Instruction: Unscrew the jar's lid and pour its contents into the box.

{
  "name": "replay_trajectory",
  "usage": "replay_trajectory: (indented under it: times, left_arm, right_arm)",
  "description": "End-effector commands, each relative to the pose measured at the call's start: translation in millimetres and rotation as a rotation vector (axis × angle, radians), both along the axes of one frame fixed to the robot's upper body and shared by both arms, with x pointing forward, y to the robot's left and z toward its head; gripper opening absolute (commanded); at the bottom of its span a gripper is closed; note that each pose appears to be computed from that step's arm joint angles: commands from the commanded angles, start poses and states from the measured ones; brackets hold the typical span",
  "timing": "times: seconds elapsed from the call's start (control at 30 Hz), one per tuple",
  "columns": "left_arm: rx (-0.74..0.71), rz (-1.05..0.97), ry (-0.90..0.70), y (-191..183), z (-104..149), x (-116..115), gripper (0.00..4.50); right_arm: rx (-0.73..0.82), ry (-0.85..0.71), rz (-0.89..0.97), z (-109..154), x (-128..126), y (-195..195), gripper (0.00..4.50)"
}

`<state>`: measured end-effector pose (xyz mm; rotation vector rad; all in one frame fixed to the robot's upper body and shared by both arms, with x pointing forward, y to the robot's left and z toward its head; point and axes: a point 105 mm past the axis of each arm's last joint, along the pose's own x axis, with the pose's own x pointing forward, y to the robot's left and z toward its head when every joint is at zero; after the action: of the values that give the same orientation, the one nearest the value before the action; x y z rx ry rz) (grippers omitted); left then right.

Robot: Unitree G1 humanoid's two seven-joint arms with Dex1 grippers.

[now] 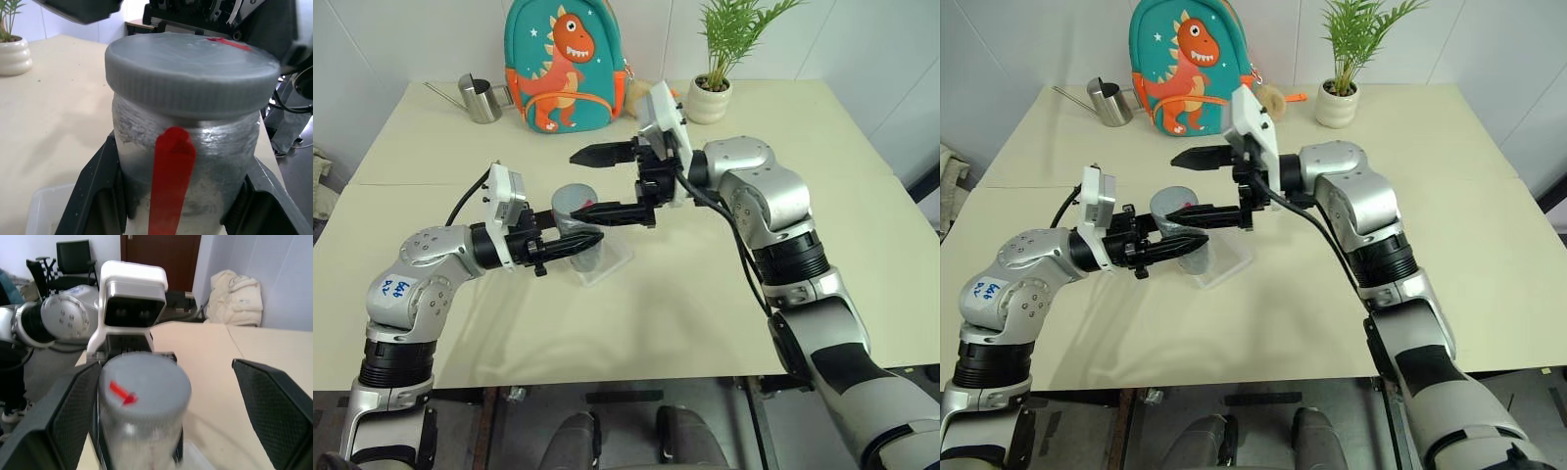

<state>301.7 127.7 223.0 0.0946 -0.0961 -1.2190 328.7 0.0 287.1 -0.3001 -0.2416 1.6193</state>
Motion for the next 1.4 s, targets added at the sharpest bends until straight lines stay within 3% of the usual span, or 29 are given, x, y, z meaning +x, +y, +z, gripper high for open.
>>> replay_trajectory:
  times: [0.03, 0.2, 0.33, 0.63, 1.1, 1.4]
  left_arm:
    - [-0.009, -0.064, -0.088, -5, 17, -14, 1.91]
    - [-0.006, -0.057, -0.089, -3, 17, -13, 1.91]
    - [-0.003, -0.056, -0.087, -3, 17, -12, 1.91]
    - [0.005, -0.065, -0.080, -6, 15, -11, 1.91]
    - [0.003, -0.075, -0.078, -9, 15, -12, 1.91]
    - [-0.002, -0.064, -0.077, -8, 13, -13, 1.91]
  right_arm:
    - [0.024, 0.003, -0.061, 13, 9, -37, 4.47]
    - [0.048, 0.054, -0.010, 20, 2, -45, 4.47]
    - [0.107, 0.084, 0.093, 33, -18, -29, 4.47]
    - [0.078, 0.065, 0.136, 19, -41, 16, 4.47]
    - [0.044, 0.042, 0.025, 4, -20, 35, 4.47]
    - [0.055, 0.052, -0.029, 6, -6, 13, 4.47]
